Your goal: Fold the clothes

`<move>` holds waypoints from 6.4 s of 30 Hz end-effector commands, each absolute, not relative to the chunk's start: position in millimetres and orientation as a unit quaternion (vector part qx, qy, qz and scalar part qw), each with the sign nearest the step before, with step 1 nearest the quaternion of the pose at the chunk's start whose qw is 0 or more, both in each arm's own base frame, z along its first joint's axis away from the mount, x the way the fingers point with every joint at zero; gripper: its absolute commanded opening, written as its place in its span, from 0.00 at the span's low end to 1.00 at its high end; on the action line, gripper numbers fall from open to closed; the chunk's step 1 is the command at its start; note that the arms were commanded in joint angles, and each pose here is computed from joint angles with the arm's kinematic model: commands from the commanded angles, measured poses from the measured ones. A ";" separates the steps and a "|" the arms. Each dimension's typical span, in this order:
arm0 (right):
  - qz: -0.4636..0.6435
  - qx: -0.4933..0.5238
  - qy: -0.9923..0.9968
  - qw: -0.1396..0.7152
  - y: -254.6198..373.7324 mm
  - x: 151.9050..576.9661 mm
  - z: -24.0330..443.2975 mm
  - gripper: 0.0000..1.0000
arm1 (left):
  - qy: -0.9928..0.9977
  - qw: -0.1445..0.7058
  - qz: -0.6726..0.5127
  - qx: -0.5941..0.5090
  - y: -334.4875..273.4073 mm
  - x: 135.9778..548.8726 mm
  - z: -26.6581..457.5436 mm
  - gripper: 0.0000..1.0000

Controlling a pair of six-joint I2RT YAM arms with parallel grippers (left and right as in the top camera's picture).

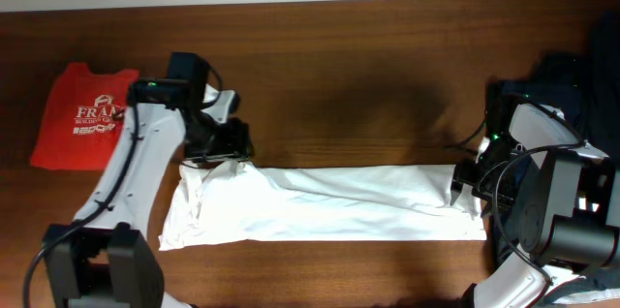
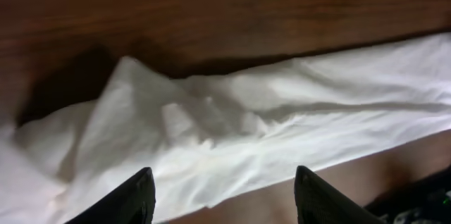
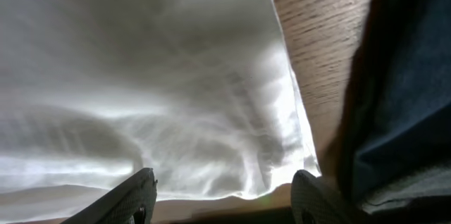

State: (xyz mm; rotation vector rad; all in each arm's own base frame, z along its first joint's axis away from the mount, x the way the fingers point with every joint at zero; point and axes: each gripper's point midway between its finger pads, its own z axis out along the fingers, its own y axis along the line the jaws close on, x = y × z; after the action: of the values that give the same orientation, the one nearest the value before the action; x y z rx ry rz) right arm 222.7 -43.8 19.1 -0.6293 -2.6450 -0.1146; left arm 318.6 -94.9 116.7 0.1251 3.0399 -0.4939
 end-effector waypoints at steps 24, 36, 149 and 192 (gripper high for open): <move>-0.049 -0.225 -0.952 0.200 -43.4 225.7 20.2 0.65 | 0.933 0.009 -0.327 0.147 -178.5 266.5 94.8 0.01; -0.049 -0.225 -0.952 0.201 -43.2 225.3 20.4 0.65 | 0.943 -0.048 -0.254 0.210 -190.4 221.6 75.1 0.10; -0.144 -0.112 -0.974 0.136 -15.4 248.6 4.3 0.83 | 0.962 0.155 -0.026 -0.223 64.8 358.3 99.1 0.77; -0.040 0.010 -0.993 0.114 47.2 293.7 73.6 0.04 | 0.965 0.130 -0.029 -0.226 61.1 346.2 96.1 0.79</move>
State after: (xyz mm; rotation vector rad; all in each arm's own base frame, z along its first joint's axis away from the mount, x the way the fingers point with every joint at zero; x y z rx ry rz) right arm 293.6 14.6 70.9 -0.0971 -2.8978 -0.1458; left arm 343.1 59.7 86.6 -0.6637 2.8319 -0.0748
